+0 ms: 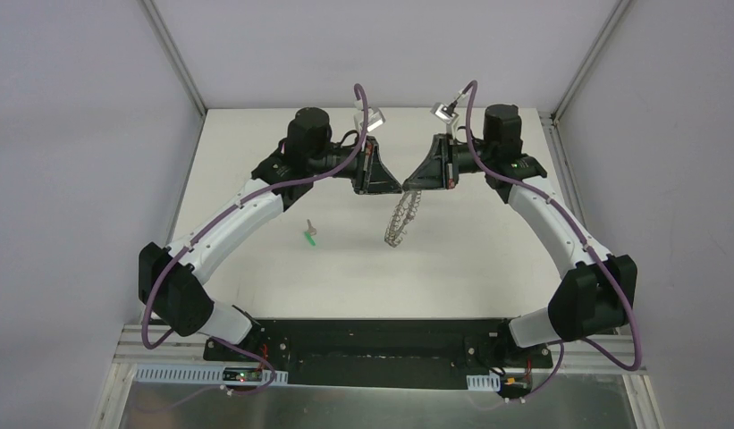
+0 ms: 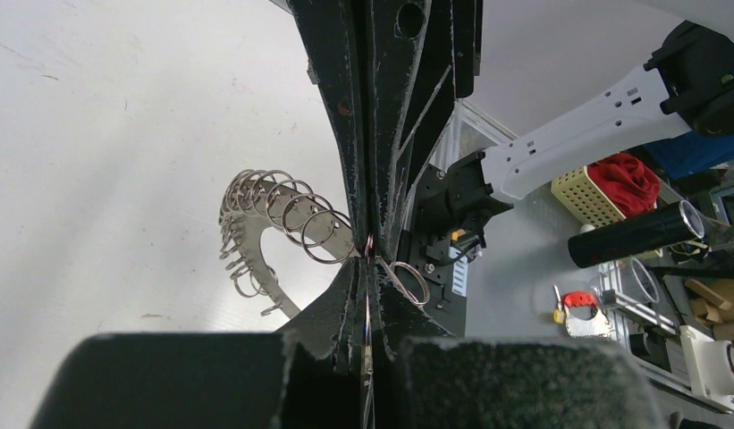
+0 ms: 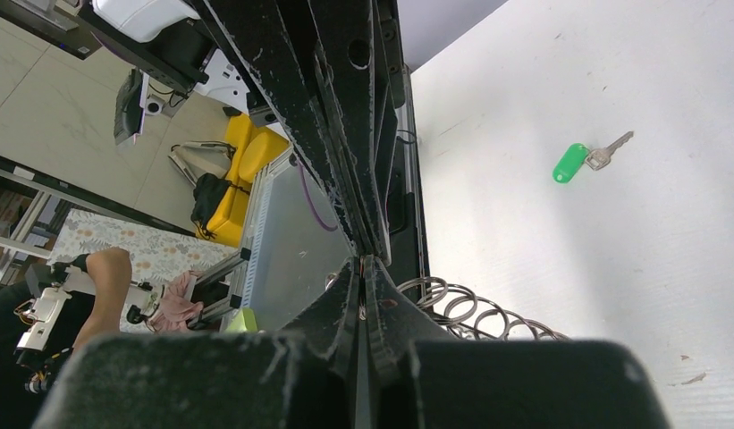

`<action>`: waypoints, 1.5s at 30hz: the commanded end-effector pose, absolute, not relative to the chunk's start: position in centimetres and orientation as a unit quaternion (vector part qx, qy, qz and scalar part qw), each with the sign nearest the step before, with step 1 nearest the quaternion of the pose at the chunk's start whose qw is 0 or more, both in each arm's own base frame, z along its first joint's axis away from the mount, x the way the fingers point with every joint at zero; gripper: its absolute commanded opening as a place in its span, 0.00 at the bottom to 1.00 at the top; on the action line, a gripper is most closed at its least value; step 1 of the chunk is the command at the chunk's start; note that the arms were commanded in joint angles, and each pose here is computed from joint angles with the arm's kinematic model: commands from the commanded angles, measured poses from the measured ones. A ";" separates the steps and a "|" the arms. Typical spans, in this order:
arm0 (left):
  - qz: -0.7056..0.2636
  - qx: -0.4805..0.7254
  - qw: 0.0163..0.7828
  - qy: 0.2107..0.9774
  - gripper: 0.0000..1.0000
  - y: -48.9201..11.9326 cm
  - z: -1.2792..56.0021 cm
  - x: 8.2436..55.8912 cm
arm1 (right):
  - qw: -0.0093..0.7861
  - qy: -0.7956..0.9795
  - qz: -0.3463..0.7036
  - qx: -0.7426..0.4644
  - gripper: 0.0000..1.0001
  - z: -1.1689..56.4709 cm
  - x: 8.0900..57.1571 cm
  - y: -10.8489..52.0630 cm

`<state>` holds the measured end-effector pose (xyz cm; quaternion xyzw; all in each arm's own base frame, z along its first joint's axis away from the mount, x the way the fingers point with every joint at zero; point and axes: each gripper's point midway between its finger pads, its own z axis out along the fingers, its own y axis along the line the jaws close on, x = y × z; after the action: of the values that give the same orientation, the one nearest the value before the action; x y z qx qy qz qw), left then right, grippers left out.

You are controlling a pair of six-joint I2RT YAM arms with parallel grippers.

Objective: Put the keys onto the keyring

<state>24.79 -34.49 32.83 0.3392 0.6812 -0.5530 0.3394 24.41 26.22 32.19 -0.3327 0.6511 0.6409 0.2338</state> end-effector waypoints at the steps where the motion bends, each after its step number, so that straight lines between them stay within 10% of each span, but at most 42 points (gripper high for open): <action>1: -0.570 0.358 0.352 0.651 0.00 -35.2 34.4 23.7 | 0.267 0.634 0.635 -0.352 0.03 33.9 23.8 25.8; 16: -0.565 0.344 0.369 0.652 0.00 -34.2 35.0 24.3 | 0.278 0.651 0.623 -0.333 0.17 32.1 24.8 25.3; 25: -0.563 0.341 0.370 0.656 0.00 -34.1 34.7 24.5 | 0.276 0.650 0.624 -0.335 0.00 32.1 24.7 25.2; 45: -0.584 0.343 0.362 0.641 0.22 -34.4 34.4 24.2 | 0.280 0.644 0.625 -0.340 0.00 33.0 24.4 25.2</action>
<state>25.37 -34.61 32.33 0.3239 0.6754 -0.5644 0.3469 25.12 25.53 30.72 -0.3124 0.6677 0.6287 0.2476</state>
